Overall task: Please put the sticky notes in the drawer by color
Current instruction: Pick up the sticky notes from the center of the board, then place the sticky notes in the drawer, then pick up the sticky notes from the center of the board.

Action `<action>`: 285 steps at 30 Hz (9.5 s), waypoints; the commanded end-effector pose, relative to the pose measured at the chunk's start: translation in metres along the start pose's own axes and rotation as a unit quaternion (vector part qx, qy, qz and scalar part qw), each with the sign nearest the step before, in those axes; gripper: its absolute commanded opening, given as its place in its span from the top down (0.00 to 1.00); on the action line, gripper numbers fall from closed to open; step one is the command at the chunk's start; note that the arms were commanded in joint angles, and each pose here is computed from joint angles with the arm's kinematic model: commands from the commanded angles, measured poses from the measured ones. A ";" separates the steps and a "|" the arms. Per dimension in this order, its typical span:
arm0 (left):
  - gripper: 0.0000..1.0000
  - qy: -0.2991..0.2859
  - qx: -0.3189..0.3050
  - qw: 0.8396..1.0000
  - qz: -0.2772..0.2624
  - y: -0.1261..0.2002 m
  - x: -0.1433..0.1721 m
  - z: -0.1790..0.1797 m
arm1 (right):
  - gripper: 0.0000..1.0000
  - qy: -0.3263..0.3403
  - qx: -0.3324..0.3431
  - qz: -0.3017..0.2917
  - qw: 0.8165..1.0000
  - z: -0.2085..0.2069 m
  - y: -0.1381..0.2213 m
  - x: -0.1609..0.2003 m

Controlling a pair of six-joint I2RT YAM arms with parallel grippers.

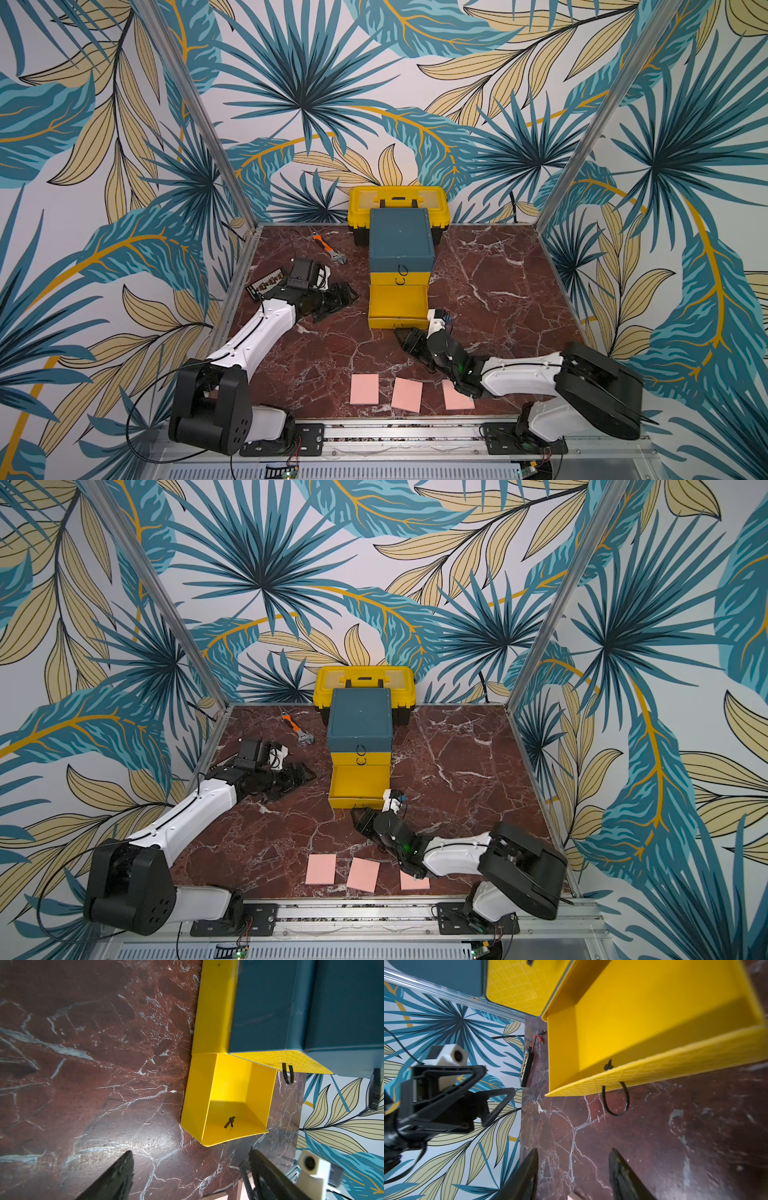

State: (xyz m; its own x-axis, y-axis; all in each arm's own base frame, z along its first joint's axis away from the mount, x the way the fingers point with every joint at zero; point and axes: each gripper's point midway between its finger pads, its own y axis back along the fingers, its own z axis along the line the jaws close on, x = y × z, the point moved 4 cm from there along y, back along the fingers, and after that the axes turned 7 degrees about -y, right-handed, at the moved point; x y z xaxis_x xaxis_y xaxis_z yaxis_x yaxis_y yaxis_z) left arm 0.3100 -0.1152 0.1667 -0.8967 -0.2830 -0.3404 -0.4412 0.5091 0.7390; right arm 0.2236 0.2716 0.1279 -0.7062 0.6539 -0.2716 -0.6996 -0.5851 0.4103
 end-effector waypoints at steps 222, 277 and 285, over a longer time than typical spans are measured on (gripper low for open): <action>0.07 -0.040 0.018 0.999 0.028 -0.008 -0.004 -0.022 | 0.05 0.225 0.408 -0.005 0.885 -0.001 0.115 0.006; 0.00 -0.100 -0.018 0.993 -0.062 0.064 0.022 -0.034 | 0.01 0.138 0.471 0.161 0.856 -0.066 0.043 0.114; 0.00 -0.098 -0.019 0.993 -0.061 0.062 0.021 -0.033 | 0.01 0.150 0.471 0.173 0.852 -0.070 0.039 0.113</action>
State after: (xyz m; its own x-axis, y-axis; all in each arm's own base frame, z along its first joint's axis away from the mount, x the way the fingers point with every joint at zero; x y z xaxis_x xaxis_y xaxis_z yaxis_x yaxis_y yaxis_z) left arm 0.2642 -0.1163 0.2250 -0.8281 -0.1883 -0.5281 -0.5501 0.4550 0.7003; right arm 0.1093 0.2934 0.0541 -0.9385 0.3107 -0.1509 -0.1558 0.0092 0.9877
